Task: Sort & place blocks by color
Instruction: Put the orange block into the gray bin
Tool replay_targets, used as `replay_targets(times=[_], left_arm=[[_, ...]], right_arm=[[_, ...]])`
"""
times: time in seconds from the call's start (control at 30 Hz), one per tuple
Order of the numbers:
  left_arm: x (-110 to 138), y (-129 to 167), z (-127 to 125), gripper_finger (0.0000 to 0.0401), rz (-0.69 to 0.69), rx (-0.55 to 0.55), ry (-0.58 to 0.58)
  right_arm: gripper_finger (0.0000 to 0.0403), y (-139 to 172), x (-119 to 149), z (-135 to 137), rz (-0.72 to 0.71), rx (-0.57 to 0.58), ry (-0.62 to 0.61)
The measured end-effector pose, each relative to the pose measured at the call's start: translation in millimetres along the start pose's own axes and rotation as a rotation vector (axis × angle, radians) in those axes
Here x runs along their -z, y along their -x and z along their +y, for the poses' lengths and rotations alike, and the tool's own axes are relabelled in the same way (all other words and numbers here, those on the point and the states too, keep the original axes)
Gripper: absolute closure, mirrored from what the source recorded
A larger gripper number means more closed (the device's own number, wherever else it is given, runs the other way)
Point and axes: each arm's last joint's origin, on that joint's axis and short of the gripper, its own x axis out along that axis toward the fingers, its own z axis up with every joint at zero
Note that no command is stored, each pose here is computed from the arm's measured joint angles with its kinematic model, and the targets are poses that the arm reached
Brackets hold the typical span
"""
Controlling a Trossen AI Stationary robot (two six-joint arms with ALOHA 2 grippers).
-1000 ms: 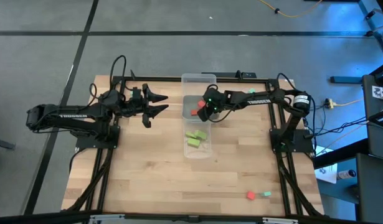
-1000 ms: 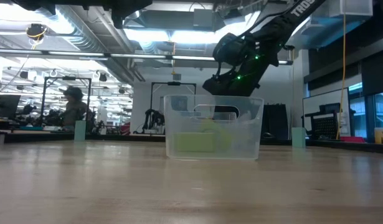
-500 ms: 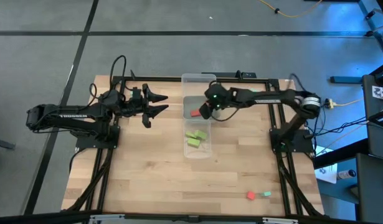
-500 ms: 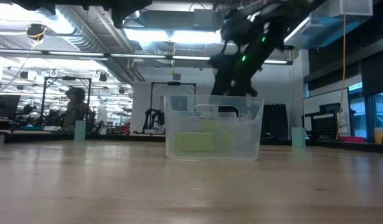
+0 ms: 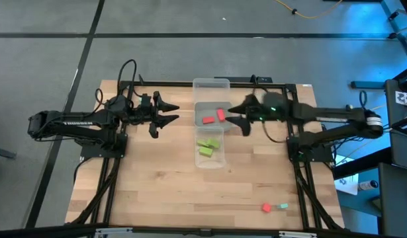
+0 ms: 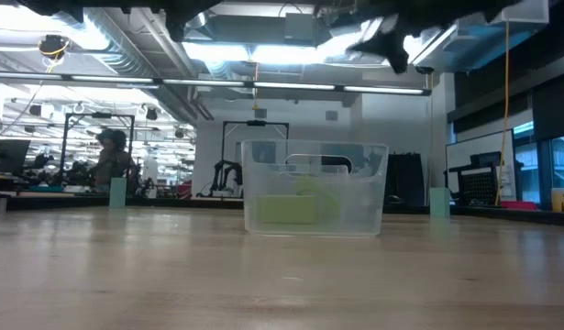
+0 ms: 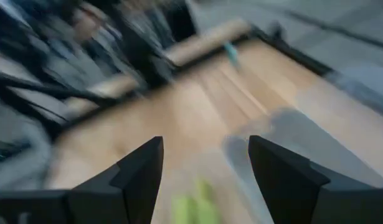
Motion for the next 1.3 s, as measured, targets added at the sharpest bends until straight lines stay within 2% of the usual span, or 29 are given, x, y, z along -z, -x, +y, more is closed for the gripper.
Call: replay_targets(times=[0.13, 0.27, 0.83, 0.93, 1.0, 1.07, 1.2, 1.3], left_arm=[[0.1, -0.1, 0.1, 0.0221, 0.0, -0.004, 0.004], [-0.1, 0.0, 0.3, 0.0221, -0.002, -0.01, 0.004], [-0.3, 0.0, 0.8, 0.0221, -0.007, -0.027, 0.004], [-0.3, 0.0, 0.8, 0.0221, -0.007, -0.028, 0.004], [-0.3, 0.0, 0.8, 0.0221, -0.007, -0.028, 0.004], [-0.3, 0.0, 0.9, 0.0221, -0.007, -0.028, 0.004], [-0.3, 0.0, 0.9, 0.0221, -0.007, -0.028, 0.004], [-0.2, 0.0, 0.9, 0.0221, -0.007, -0.028, 0.004]], right_arm=[[0.0163, 17.4, 5.4, 12.9, -0.26, -0.186, -0.018], [0.0163, 23.9, 10.4, 16.7, -0.402, -0.256, 0.038], [0.0163, 23.5, 8.6, 18.3, -0.408, -0.255, 0.058], [0.0163, 23.5, 8.7, 18.3, -0.401, -0.261, 0.024], [0.0163, 22.5, 10.6, 17.5, -0.364, -0.269, -0.068], [0.0163, 20.1, 14.9, 17.5, -0.248, -0.283, -0.17], [0.0163, 19.1, 26.2, 37.2, 0.189, -0.294, -0.34], [0.0163, 21.7, 36.4, 65.3, 0.485, -0.26, -0.371]])
